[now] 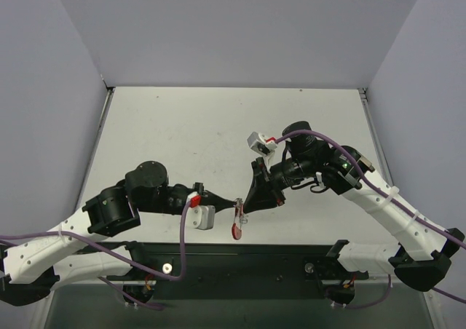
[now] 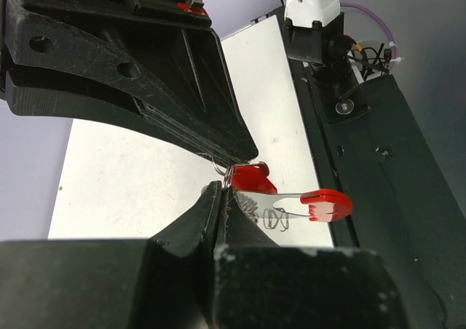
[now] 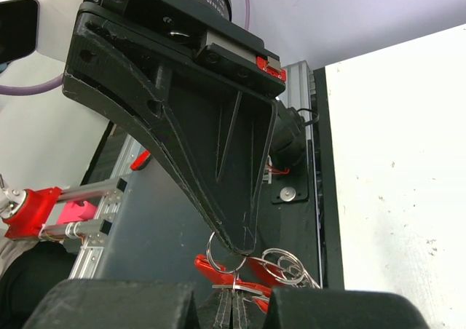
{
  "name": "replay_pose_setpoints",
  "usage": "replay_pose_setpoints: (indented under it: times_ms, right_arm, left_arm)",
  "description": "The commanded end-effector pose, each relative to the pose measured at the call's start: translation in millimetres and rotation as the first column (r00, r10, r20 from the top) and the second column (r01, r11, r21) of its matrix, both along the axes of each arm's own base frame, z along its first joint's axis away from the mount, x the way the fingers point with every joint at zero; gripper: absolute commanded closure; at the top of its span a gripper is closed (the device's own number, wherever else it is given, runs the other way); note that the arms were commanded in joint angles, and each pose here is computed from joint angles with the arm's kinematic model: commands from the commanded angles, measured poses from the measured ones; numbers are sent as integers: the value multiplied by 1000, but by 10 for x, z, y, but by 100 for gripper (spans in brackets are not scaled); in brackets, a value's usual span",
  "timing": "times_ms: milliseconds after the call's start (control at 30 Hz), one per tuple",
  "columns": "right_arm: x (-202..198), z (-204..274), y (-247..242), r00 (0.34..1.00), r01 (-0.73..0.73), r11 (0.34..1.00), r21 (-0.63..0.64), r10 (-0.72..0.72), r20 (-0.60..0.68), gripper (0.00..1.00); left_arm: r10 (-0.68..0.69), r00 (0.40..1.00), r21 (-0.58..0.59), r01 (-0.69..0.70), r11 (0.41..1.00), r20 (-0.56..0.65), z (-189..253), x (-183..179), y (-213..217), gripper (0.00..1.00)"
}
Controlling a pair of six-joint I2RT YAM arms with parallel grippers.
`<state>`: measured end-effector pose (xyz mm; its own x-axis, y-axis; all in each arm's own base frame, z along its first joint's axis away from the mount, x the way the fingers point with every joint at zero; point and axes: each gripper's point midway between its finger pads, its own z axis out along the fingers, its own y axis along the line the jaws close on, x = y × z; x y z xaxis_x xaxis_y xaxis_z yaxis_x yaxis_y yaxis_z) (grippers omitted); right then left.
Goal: Put the keys on the keyring
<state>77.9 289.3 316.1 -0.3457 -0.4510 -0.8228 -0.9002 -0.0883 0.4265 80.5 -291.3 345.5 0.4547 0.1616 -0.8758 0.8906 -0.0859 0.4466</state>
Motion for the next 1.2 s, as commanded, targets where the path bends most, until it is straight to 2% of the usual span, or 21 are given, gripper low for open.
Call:
replay_pose_setpoints:
  times_ms: [0,367,733,833,1167]
  right_arm:
    - [-62,209,22,999,-42,997,62,41,18,100]
    - [-70,206,22,999,-44,997,60,43,17,100]
    - [-48,127,8,999,-31,998,45,30,20,100]
    - [-47,121,5,999,-31,999,44,30,17,100]
    - [-51,105,9,1000,-27,999,36,27,9,100]
  left_arm:
    - [58,997,-81,-53,995,57,239,126,-30,100]
    - [120,991,-61,-117,991,57,161,249,-29,100]
    - [47,995,-109,-37,993,91,317,58,84,100]
    - [20,997,-64,-16,998,72,252,4,108,100]
    - [-57,998,-81,59,995,31,275,-122,-3,100]
